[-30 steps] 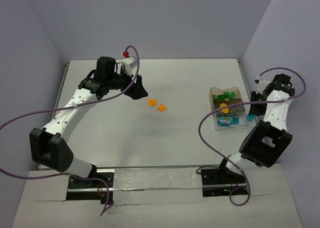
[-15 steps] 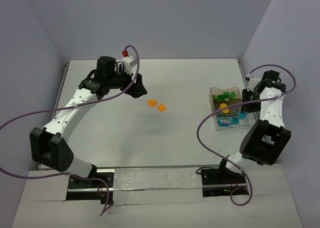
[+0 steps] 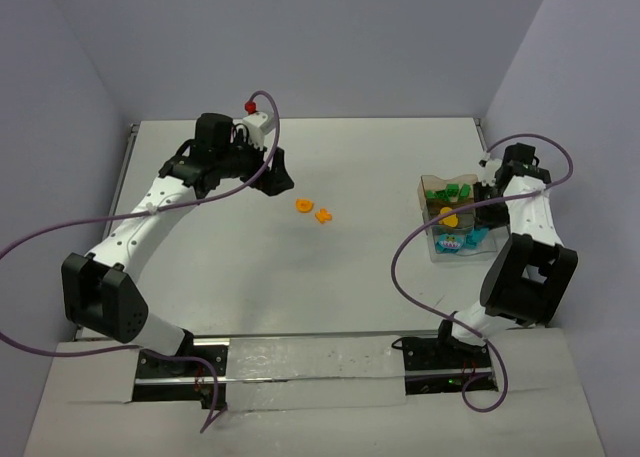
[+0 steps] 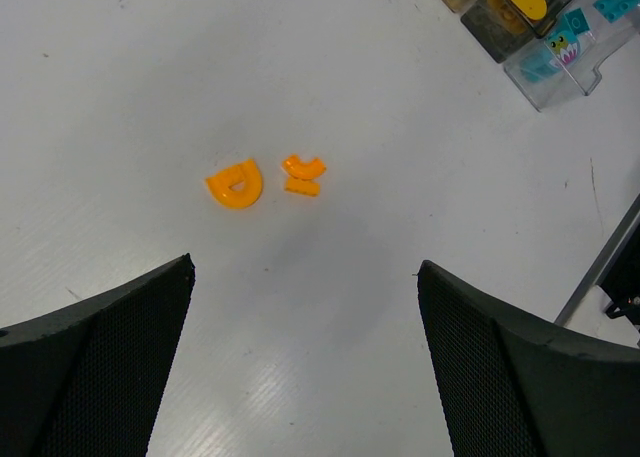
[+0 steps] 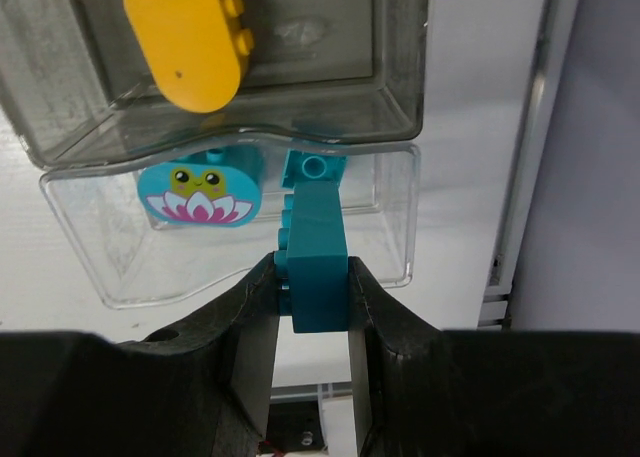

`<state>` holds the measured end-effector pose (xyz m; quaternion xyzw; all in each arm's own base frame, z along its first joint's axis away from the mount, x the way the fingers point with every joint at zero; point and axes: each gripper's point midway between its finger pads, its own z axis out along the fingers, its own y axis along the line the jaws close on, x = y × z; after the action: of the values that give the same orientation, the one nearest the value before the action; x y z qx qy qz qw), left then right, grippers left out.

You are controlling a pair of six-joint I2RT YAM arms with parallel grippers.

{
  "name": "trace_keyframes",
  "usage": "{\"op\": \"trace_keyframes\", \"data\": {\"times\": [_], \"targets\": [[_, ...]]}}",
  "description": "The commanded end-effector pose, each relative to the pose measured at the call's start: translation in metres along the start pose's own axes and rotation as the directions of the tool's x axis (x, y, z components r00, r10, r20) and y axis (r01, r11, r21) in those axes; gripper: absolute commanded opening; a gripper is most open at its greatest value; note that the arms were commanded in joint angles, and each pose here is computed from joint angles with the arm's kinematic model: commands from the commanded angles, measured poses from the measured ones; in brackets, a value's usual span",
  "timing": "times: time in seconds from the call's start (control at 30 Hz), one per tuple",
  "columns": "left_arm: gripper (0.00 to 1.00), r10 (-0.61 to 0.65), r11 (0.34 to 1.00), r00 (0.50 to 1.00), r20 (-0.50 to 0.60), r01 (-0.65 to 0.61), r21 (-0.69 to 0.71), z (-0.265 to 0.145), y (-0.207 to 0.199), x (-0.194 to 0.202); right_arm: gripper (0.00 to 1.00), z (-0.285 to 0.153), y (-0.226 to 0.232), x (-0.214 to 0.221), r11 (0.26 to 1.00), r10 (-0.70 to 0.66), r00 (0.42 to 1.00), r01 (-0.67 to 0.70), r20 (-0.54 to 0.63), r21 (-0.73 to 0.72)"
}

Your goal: Sort the legos into containers by color

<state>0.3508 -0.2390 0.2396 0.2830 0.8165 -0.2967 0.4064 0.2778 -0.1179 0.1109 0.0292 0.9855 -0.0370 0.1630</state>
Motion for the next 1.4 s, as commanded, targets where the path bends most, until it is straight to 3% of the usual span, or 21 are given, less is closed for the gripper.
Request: {"op": "trace_keyframes", "data": {"times": [0.0,0.37,0.57,0.87,0.97,1.13,1.27,1.37], "targets": [[0.99,0.022,1.000,0.999,0.045,-0.022,-0.008,0.004,0.001,-0.013,0.00,0.000,-0.018,-0.009,0.993,0.022,0.999,-0.026,0.040,0.117],[0.99,0.027,1.000,0.999,0.045,-0.026,-0.014,0.005,0.003,-0.015,0.06,0.007,-0.024,-0.008,0.986,0.028,0.999,-0.033,0.033,0.166],[0.99,0.029,0.999,0.999,0.041,-0.028,-0.017,0.006,0.004,-0.013,0.17,0.011,-0.024,-0.006,0.984,0.021,1.000,-0.024,0.022,0.175],[0.99,0.031,0.999,0.999,0.038,-0.030,-0.040,0.003,0.008,-0.013,0.63,0.016,-0.021,-0.003,0.986,0.015,1.000,-0.016,0.008,0.166],[0.99,0.028,0.999,0.999,0.037,-0.027,-0.030,0.001,0.008,-0.013,0.73,0.011,-0.013,-0.006,0.991,0.014,1.000,-0.017,0.020,0.133],[0.99,0.023,1.000,0.999,0.038,-0.023,-0.001,-0.003,0.004,-0.012,0.80,-0.022,0.023,-0.026,1.000,-0.026,0.993,0.028,0.114,-0.010],[0.99,0.021,1.000,0.999,0.045,-0.021,0.014,-0.008,0.002,-0.013,1.00,-0.061,0.053,-0.055,0.989,-0.057,0.971,0.086,0.230,-0.118],[0.99,0.009,0.999,0.998,0.063,-0.011,0.037,-0.014,0.004,-0.015,1.00,-0.095,0.076,-0.080,0.973,-0.097,0.940,0.158,0.326,-0.168]]}}
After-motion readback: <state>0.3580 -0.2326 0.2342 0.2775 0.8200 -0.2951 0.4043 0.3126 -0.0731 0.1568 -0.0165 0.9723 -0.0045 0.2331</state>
